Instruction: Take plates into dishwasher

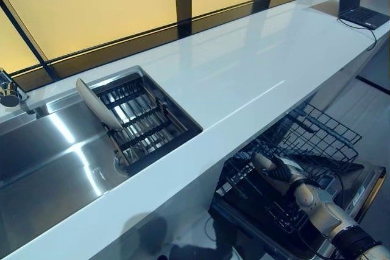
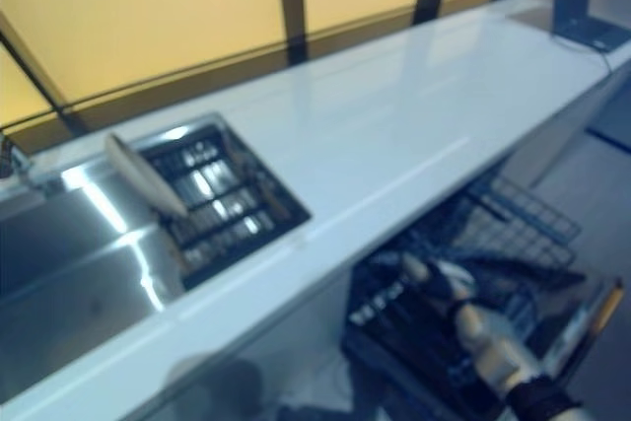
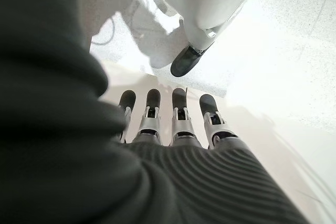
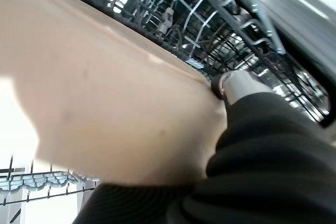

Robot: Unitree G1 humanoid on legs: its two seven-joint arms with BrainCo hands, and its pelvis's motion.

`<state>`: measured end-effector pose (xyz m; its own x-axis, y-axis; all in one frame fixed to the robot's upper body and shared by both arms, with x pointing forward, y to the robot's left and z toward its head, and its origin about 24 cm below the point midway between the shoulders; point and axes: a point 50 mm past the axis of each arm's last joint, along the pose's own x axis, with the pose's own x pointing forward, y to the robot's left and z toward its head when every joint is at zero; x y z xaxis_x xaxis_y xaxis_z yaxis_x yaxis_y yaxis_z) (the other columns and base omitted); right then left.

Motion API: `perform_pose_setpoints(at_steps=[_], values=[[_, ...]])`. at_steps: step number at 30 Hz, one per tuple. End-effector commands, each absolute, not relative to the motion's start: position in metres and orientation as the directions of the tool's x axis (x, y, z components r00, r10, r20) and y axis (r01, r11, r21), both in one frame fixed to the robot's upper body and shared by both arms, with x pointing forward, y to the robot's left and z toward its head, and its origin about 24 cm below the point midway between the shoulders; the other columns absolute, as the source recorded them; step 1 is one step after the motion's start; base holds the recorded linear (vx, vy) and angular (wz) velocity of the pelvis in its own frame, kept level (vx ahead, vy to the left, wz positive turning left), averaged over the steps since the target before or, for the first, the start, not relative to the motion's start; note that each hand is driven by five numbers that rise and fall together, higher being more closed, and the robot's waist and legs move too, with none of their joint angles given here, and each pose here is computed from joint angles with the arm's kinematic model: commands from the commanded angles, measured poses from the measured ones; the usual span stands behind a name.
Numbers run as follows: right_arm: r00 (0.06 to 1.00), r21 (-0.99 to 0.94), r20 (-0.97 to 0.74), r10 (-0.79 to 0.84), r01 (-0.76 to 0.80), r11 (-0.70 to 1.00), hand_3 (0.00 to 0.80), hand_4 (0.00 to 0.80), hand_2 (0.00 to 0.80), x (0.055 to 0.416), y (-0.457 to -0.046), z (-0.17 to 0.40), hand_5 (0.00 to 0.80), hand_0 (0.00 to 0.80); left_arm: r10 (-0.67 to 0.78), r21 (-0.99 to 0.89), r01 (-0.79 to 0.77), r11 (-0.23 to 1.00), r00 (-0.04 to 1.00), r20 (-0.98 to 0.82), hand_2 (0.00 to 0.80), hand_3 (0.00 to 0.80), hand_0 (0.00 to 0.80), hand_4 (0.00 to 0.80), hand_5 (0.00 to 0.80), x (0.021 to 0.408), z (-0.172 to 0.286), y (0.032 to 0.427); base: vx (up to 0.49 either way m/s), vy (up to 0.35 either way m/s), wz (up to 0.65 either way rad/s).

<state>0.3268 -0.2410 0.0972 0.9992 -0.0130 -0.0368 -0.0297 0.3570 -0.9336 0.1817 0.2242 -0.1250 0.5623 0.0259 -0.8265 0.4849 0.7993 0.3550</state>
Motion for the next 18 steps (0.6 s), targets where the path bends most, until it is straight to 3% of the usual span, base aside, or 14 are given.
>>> perform_pose_setpoints(at_steps=[1, 18], values=[[0.997, -0.948, 0.073, 0.031, 0.059, 0.312, 0.8, 0.8, 0.8, 0.342, -0.227, 0.123, 0.8, 0.8, 0.004, 0.4, 0.535, 0.744, 0.595, -0.803, 0.0, 0.0, 0.0, 0.0, 0.0, 0.2, -0.115, 0.223, 0.0, 0.0, 0.0], [0.996, -0.952, 0.083, -0.045, 0.092, 0.292, 0.8, 0.8, 0.8, 0.358, -0.235, 0.131, 0.8, 0.8, -0.037, 0.416, 0.55, 0.724, 0.634, -0.773, 0.0, 0.0, 0.0, 0.0, 0.0, 0.218, -0.105, 0.215, -0.003, 0.001, 0.01]])
